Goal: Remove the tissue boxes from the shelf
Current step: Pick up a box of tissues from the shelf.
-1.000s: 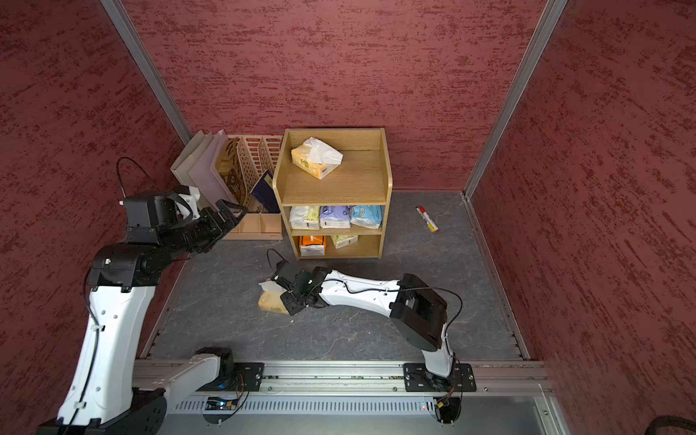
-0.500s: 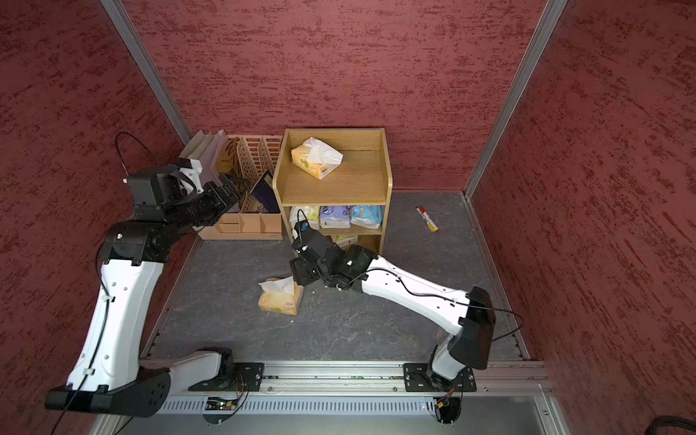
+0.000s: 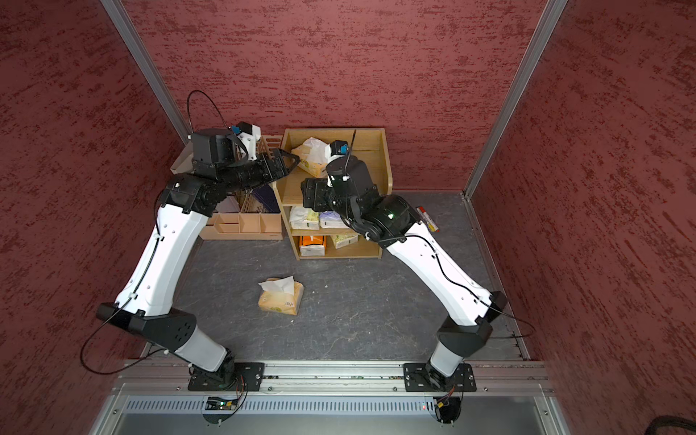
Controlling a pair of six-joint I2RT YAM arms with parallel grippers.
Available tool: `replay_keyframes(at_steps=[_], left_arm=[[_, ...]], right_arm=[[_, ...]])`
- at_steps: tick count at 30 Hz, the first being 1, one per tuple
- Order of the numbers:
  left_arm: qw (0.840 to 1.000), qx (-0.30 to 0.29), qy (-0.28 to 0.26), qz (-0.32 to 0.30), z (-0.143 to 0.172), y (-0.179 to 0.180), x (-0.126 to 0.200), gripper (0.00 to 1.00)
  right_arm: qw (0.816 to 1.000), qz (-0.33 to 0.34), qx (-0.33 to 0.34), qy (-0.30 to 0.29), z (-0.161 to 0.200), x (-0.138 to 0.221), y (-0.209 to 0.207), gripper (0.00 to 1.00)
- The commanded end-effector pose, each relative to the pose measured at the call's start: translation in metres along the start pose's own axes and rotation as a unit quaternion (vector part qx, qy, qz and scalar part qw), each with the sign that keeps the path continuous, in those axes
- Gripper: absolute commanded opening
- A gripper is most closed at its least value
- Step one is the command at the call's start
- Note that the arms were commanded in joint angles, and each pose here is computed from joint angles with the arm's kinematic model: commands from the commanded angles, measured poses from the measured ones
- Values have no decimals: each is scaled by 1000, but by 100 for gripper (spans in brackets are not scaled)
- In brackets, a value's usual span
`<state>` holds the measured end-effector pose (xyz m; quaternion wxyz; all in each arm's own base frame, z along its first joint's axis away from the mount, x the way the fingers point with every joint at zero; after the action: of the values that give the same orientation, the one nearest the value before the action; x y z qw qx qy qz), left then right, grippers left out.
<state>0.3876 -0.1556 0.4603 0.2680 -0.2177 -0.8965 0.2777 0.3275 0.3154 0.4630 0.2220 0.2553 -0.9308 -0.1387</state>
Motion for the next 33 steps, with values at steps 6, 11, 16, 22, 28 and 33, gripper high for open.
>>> replay_keyframes(at_steps=[6, 11, 16, 22, 28, 33], left_arm=[[998, 53, 1, -17, -16, 56, 41, 100], [1000, 23, 2, -8, -13, 62, 38, 100], [999, 40, 12, 28, -7, 58, 27, 100], [999, 32, 8, 36, -9, 53, 30, 100], [998, 28, 18, 52, -4, 48, 24, 100], [998, 27, 27, 56, 1, 45, 18, 100]], right_arm=[[993, 86, -82, 4, -6, -53, -38, 82], [987, 107, -122, -2, -10, -76, -67, 82], [988, 66, -135, -17, -24, -96, -78, 84], [991, 33, -131, -23, -29, -109, -73, 86], [989, 30, -141, -17, -24, -126, -78, 86], [990, 38, -137, -22, -21, -137, -82, 86]])
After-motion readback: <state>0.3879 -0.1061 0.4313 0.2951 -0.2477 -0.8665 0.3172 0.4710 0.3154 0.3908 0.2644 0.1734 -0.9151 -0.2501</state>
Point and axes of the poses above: each gripper's point midway between its finger pads, its own x axis back along the fingers, its own y axis along the line the jaws close on, z = x × y, the point moved 3 cm from there along x, back along the fingers, and after that the axes turned 3 degrees about x, right-handed, at the moved point
